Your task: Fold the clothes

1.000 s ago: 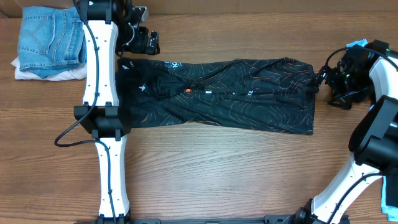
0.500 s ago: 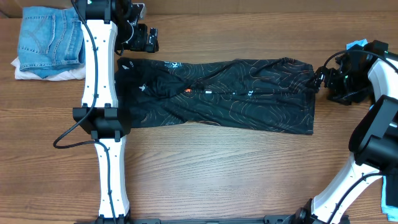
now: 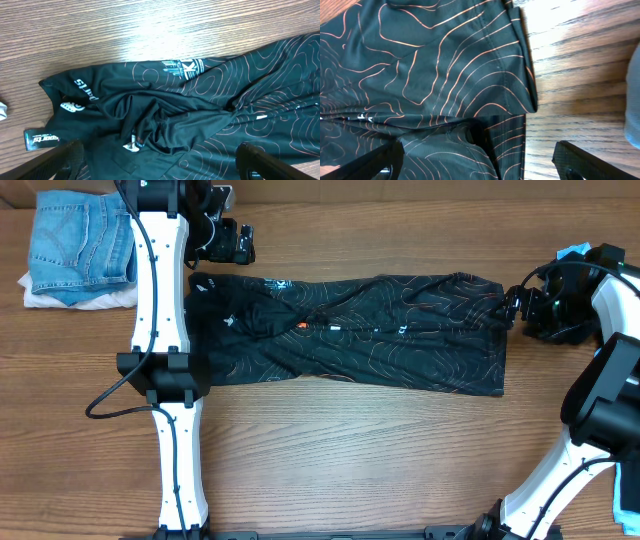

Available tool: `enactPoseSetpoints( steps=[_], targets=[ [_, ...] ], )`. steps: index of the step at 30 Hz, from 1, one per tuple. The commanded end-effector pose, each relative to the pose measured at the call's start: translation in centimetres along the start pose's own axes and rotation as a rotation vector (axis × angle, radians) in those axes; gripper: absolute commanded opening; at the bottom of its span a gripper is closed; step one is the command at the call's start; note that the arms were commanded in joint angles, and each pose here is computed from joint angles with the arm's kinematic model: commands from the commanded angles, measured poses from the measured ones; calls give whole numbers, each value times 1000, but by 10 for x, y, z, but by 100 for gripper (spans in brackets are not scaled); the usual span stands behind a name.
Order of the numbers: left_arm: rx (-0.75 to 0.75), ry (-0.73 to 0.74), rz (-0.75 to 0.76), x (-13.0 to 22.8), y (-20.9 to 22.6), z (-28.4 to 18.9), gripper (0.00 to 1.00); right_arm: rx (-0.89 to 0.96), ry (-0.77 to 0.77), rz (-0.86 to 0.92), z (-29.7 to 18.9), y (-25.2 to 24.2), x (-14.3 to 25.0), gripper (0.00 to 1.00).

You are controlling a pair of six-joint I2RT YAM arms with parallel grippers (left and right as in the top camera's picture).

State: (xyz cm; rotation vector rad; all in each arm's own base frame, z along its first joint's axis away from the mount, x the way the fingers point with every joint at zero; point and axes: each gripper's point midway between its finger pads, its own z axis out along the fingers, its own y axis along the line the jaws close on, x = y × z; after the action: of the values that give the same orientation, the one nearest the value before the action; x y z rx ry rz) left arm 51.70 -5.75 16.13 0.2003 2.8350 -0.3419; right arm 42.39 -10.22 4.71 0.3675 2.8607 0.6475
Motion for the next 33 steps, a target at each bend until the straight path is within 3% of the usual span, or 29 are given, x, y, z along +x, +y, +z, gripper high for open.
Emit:
enactPoseSetpoints(
  steps=[1,7,33],
  targets=[
    [-33,-52,-29,-5,7,-23,100,-23,-21,-31,-5,8,-3,100],
    [-99,-55,-112,-4,30,-27,100,-22,-22,-31,-1,6,-4,100],
    [-100,-55,-114,-3,31,-27,100,-47,131,24,60,-22,22,100]
  ],
)
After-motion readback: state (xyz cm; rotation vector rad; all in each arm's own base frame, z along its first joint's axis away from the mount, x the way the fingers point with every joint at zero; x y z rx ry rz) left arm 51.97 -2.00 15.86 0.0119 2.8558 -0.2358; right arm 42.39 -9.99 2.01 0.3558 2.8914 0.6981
